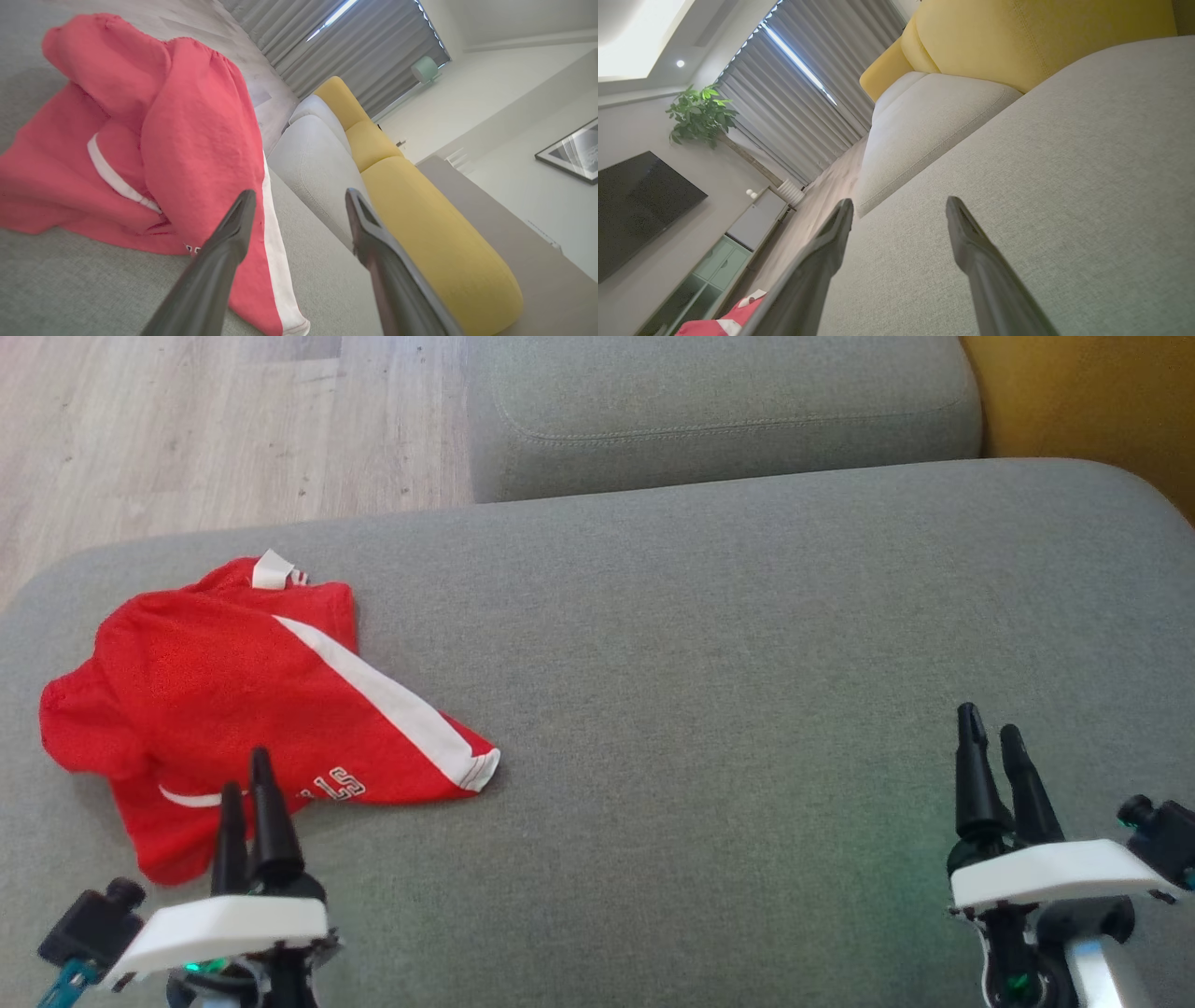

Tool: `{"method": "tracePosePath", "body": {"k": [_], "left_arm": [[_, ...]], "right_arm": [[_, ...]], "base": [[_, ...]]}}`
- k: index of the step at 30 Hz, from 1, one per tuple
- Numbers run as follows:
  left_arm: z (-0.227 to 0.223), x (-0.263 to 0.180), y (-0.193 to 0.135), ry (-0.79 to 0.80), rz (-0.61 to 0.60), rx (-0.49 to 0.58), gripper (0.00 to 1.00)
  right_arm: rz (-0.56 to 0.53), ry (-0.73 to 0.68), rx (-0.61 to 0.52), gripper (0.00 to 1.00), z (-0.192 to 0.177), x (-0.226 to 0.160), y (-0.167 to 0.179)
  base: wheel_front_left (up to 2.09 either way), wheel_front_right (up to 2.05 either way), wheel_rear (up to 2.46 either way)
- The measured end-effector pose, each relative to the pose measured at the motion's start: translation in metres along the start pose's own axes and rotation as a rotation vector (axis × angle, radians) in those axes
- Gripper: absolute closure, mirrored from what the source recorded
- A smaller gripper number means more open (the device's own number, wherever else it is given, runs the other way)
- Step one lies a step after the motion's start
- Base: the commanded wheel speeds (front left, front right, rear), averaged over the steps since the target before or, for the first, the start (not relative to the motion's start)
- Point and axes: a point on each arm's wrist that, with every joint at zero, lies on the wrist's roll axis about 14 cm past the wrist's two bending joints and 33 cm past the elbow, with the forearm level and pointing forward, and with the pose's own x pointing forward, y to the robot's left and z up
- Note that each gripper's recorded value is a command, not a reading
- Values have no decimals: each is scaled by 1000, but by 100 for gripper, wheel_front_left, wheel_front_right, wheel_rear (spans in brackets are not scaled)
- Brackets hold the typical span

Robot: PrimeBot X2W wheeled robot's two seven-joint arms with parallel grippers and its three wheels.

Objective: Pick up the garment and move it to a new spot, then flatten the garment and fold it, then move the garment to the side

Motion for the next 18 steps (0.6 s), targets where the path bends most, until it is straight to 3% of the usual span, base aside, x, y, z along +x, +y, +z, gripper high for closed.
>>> {"method": "tracePosePath", "body": {"k": [18], "left_arm": [[-21,0,-18,37,-66,365,0]], "right_arm": [[49,-7,-269,0,-1,0,12]], "base": [[0,0,0]]}}
